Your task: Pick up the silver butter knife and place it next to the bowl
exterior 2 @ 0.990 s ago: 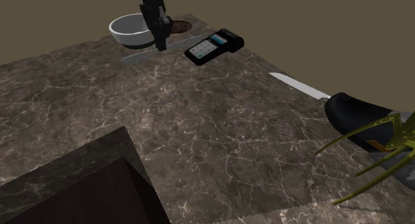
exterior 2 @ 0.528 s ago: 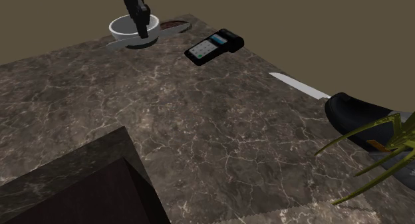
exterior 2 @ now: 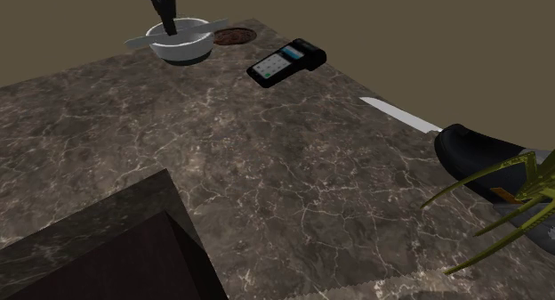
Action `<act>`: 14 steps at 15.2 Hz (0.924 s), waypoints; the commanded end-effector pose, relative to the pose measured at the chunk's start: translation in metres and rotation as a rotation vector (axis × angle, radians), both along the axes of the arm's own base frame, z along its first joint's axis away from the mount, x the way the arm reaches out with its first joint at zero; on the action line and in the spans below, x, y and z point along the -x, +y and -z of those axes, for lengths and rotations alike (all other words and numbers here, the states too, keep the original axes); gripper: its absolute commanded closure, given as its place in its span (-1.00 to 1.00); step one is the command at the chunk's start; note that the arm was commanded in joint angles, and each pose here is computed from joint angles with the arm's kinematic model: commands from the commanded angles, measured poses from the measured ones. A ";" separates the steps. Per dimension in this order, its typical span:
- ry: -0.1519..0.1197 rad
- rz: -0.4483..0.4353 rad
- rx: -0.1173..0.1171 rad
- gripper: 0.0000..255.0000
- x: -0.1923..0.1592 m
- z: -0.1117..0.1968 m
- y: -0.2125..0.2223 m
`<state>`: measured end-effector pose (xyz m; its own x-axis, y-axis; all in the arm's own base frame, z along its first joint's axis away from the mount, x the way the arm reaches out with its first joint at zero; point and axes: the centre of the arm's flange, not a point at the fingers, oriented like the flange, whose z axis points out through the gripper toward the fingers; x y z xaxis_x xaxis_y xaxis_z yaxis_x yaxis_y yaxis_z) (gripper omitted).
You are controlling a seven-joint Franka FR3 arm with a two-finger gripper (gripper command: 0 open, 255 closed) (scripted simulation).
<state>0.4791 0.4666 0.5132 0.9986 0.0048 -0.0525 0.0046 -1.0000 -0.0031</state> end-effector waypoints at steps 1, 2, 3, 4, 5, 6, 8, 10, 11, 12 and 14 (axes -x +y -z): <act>0.000 0.002 0.000 1.00 0.004 0.001 0.030; 0.000 0.002 0.000 1.00 0.005 0.001 0.043; 0.000 0.002 0.000 1.00 0.005 0.006 0.043; 0.000 0.002 0.000 1.00 0.005 0.012 0.043; 0.000 0.002 0.000 1.00 0.005 0.017 0.043; 0.000 0.002 0.000 1.00 0.005 0.022 0.043; 0.000 0.002 0.000 1.00 0.005 0.033 0.043; 0.000 0.002 0.000 1.00 0.005 0.043 0.043; 0.000 0.002 0.000 1.00 0.005 0.048 0.043; 0.000 0.002 0.000 1.00 0.005 0.054 0.043; 0.000 0.002 0.000 1.00 0.005 0.064 0.043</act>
<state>0.4731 0.5103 0.4538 0.9986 0.0024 -0.0524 0.0022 -1.0000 -0.0028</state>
